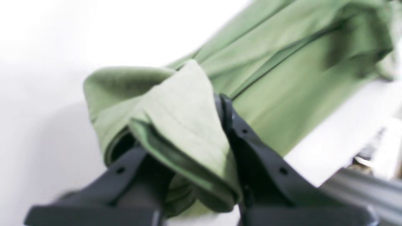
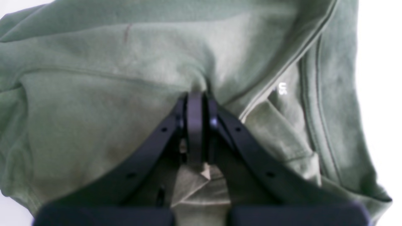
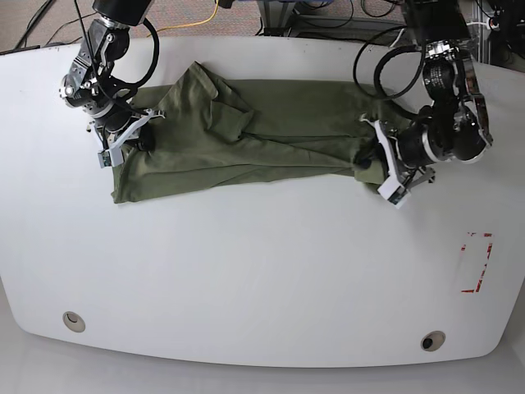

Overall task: Layout the t-shirt on the table in an organized manner, then fold the t-shirt properly
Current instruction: 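Lay the folded end onto the shirt's middle with the left gripper, then press and smooth the folded layer with the left gripper, then push the folded layer's edge with the left gripper toward the right gripper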

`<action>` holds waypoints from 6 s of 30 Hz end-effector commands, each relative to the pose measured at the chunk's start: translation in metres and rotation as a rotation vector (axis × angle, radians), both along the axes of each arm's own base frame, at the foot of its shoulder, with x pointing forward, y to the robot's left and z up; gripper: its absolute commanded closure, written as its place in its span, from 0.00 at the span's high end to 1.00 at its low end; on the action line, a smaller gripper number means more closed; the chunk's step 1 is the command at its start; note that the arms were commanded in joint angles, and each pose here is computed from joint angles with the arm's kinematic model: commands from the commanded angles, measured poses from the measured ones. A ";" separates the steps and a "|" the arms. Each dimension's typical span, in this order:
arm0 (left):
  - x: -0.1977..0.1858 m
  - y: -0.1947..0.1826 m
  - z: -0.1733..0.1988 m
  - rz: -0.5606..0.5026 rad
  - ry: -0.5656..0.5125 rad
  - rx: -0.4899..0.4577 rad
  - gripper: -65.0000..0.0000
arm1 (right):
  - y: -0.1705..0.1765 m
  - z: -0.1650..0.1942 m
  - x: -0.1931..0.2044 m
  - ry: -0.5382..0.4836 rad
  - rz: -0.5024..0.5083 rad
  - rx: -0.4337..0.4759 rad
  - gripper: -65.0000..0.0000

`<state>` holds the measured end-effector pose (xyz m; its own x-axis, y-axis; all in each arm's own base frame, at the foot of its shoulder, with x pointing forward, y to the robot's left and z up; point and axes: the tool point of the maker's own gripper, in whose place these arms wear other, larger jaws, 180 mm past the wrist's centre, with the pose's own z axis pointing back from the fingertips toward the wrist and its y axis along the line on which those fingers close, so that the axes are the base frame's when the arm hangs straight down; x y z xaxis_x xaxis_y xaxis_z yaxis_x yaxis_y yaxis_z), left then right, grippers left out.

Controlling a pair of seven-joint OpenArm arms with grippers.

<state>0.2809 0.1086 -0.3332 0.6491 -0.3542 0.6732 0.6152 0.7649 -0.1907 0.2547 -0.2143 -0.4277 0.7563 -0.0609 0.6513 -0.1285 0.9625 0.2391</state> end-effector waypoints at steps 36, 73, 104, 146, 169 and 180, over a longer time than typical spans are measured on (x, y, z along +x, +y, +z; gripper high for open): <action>-0.001 -0.138 0.011 -0.180 0.041 -0.294 0.07 | -0.005 -0.005 -0.006 0.043 0.011 -0.032 0.01; 0.026 -0.075 0.042 -0.130 -0.115 -0.121 0.50 | 0.014 -0.008 -0.004 0.054 0.080 -0.033 0.01; 0.003 -0.060 -0.009 -0.072 -0.001 0.047 0.40 | 0.015 -0.010 -0.007 0.059 0.078 -0.029 0.01; 0.012 -0.057 -0.001 0.231 0.003 -0.104 0.07 | 0.014 -0.009 -0.006 0.057 0.073 -0.025 0.01; 0.003 -0.034 -0.042 0.439 0.154 -0.018 0.08 | 0.015 -0.010 -0.007 0.058 0.075 -0.026 0.01; -0.013 -0.064 -0.061 0.340 0.218 -0.005 0.08 | 0.015 -0.010 -0.006 0.058 0.076 -0.026 0.01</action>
<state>0.2620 0.0549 -0.4040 0.8773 -0.0859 0.4723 0.2421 0.9287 -0.2810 0.2592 -0.1950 -0.4281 0.7538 -0.0229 0.6567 -0.1872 0.9505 0.2481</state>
